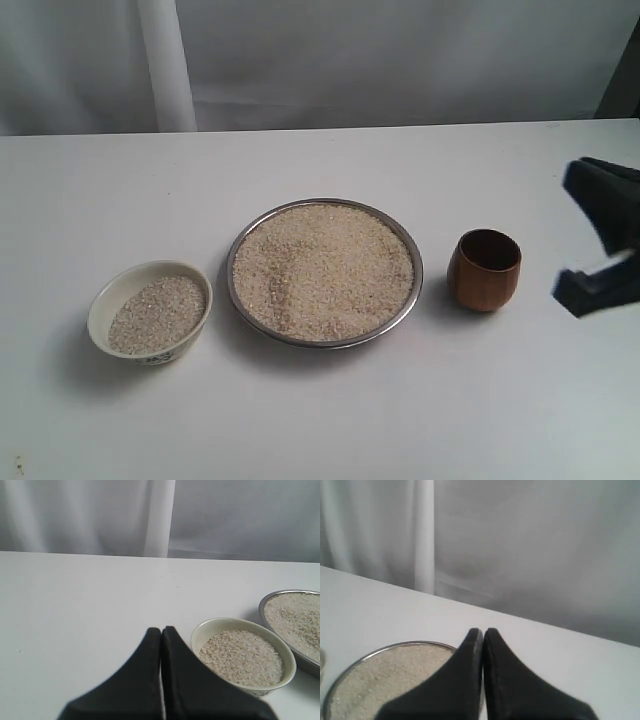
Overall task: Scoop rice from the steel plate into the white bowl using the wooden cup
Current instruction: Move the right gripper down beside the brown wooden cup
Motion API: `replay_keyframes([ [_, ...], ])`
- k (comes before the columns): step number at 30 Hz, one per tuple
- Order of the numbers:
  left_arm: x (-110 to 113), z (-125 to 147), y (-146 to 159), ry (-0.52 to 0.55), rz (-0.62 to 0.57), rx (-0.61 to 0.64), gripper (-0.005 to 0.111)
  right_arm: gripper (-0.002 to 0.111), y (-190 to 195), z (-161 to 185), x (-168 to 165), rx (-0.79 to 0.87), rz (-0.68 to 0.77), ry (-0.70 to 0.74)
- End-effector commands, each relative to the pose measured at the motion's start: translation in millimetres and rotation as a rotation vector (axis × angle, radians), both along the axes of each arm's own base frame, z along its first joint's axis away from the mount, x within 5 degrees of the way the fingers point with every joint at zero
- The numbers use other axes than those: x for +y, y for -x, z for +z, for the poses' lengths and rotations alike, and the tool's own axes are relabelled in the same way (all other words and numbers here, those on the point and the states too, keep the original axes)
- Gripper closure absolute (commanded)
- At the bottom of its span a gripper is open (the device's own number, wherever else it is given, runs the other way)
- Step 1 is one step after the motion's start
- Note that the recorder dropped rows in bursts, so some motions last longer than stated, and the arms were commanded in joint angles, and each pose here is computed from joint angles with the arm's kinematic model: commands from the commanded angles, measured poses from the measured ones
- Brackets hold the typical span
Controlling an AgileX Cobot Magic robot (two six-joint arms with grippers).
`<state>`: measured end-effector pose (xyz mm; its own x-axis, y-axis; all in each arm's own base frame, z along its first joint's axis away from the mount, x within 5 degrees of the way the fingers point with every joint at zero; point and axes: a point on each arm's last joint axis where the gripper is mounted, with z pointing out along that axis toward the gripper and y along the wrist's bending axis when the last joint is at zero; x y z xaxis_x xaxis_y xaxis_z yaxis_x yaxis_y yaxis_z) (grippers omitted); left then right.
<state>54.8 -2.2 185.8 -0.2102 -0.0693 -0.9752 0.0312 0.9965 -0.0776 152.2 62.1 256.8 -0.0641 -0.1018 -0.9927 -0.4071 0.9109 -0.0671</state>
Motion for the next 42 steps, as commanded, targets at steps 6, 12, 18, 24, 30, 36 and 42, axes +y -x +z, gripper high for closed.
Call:
replay_keyframes([
  [6,0,2,0,0.014,-0.004,-0.010,0.107,0.108,-59,-47,27,0.143,0.050,-0.039],
  [12,0,2,0,0.014,-0.004,-0.010,0.107,0.108,-69,-78,28,0.242,0.025,0.044],
  [18,0,2,0,0.012,-0.004,-0.010,0.107,0.108,-69,-100,27,0.374,0.015,0.100],
  [24,0,2,0,0.012,-0.004,-0.010,0.107,0.108,-52,-116,16,0.438,-0.032,0.131],
  [30,0,2,0,0.014,-0.004,-0.010,0.107,0.108,-55,-131,12,0.471,-0.087,0.142],
  [36,0,2,0,0.014,-0.004,-0.010,0.107,0.108,-60,-151,14,0.475,-0.088,0.146],
  [42,0,2,0,0.012,-0.004,-0.010,0.107,0.108,-61,-156,14,0.472,-0.087,0.156],
])
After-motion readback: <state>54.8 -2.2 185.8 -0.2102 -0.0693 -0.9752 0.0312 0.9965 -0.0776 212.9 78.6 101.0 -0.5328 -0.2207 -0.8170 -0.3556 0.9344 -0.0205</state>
